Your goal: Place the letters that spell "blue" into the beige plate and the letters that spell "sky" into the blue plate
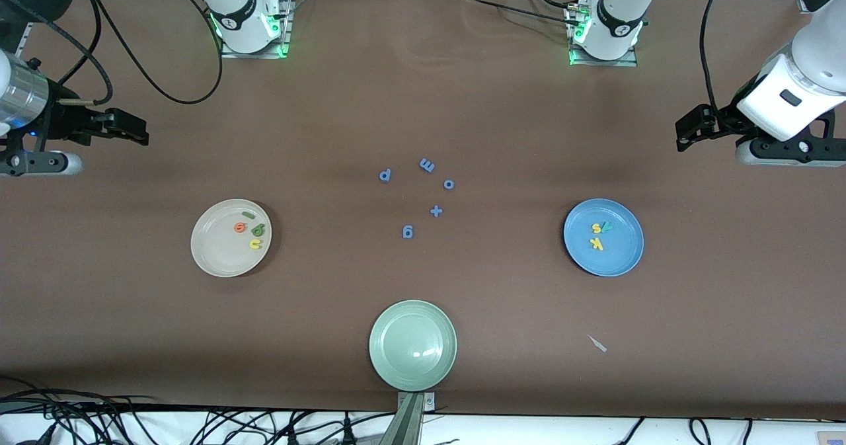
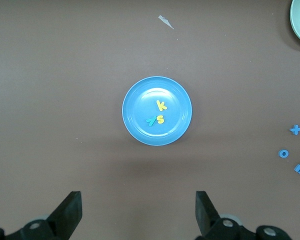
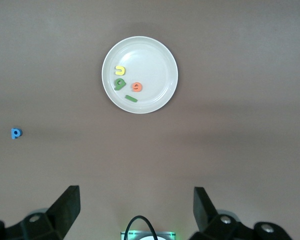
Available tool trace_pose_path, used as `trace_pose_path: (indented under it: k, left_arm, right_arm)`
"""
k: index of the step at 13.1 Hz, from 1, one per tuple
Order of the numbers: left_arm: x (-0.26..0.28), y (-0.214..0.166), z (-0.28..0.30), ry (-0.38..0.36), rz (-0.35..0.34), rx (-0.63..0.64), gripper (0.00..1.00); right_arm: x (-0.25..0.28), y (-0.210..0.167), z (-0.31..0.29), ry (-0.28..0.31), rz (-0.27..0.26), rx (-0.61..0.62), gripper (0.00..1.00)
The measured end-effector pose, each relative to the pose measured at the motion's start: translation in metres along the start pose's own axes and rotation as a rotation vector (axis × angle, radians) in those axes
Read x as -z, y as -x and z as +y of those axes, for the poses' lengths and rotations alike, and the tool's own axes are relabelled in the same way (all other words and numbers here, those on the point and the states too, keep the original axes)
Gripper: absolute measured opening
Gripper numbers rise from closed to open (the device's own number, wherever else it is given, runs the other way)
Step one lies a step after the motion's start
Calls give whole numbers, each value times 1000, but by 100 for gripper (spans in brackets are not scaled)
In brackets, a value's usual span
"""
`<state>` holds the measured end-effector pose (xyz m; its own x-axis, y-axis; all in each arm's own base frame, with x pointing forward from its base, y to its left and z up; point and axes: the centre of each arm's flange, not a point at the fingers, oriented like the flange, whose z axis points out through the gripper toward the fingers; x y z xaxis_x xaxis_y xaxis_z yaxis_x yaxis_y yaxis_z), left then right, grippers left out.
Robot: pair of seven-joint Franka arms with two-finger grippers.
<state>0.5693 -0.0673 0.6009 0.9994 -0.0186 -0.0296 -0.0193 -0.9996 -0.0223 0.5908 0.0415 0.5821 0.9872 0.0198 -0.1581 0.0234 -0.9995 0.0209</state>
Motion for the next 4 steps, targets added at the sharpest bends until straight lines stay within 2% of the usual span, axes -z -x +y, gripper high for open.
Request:
trace_pose_path:
  k: [4]
  left_arm:
    - [0,0,1,0,0,-1,100]
  right_arm:
    - [-1,-1,0,0,0,0,100]
